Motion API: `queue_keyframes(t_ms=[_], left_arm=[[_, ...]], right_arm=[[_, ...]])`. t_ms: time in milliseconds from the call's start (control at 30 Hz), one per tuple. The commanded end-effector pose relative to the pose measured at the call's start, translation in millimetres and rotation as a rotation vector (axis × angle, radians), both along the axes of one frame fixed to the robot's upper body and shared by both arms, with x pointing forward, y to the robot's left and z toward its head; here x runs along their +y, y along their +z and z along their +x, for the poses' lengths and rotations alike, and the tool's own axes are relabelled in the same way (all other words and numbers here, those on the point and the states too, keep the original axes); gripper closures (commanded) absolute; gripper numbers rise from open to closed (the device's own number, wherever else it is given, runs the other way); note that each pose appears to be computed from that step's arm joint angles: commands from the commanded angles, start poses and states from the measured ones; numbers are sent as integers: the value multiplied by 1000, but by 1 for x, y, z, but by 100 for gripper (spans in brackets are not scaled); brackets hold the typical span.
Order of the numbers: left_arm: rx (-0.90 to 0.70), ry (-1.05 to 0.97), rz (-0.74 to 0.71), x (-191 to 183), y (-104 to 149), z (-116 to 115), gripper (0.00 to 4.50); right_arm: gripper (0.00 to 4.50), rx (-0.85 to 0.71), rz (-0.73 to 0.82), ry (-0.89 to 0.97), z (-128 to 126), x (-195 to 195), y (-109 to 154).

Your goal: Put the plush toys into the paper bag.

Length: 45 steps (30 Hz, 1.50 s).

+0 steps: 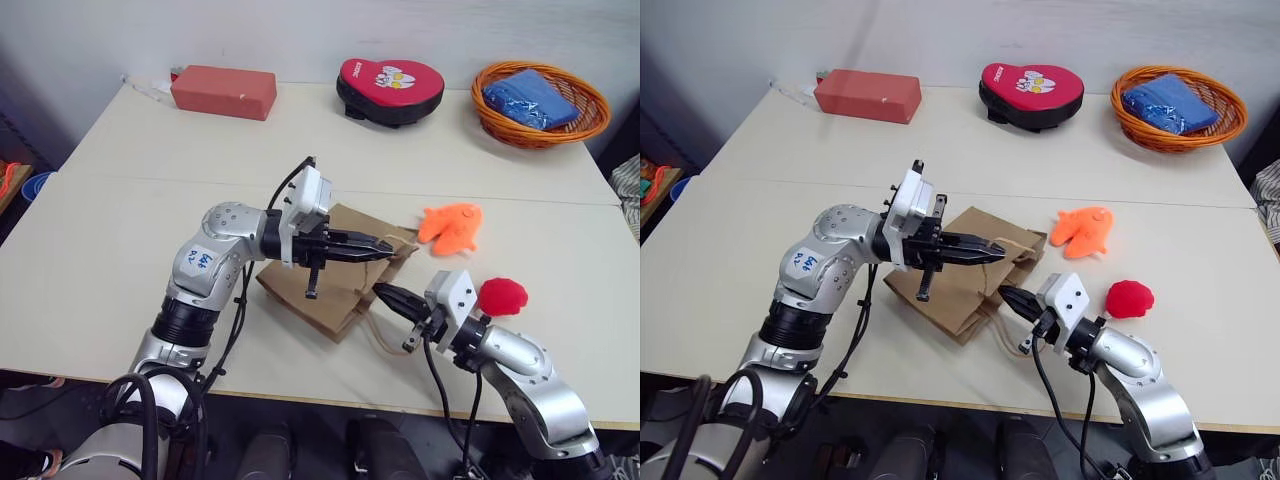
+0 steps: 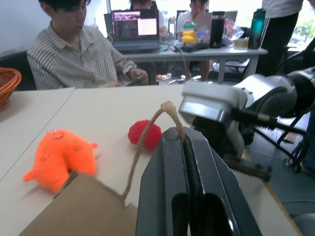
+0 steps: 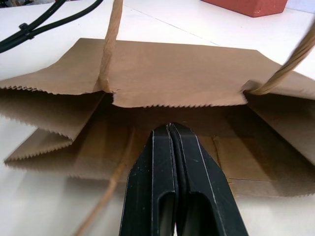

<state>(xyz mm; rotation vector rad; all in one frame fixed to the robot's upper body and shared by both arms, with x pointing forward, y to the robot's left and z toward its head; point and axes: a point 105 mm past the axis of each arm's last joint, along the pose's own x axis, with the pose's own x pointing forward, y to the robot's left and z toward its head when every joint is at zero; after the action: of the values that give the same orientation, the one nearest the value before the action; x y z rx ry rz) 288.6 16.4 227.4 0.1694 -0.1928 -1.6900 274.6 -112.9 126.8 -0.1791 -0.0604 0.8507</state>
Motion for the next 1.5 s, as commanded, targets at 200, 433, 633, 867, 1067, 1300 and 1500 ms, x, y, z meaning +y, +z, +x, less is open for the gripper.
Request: queue_keyframes(t_ms=[200,433,633,867,1067,1300,1500], left_arm=[[-10,-13,-86,4,22,-9,450],[-6,-29,-77,4,24,-9,450],[5,-31,-126,11,40,-6,450],[20,-20,-247,32,83,-2,450],[5,-6,-248,52,103,0,450],[-2,47,-244,60,100,5,450],[-13,62,-205,52,79,6,450]], right_arm=[[446,-31,-54,37,23,21,-6],[446,-71,-69,94,40,41,-9],[446,-48,-63,93,58,46,-17],[446,-21,-73,82,63,38,-32],[446,12,-71,96,62,40,-33],[446,-40,-41,95,58,40,-21],[430,-75,83,131,43,31,17]])
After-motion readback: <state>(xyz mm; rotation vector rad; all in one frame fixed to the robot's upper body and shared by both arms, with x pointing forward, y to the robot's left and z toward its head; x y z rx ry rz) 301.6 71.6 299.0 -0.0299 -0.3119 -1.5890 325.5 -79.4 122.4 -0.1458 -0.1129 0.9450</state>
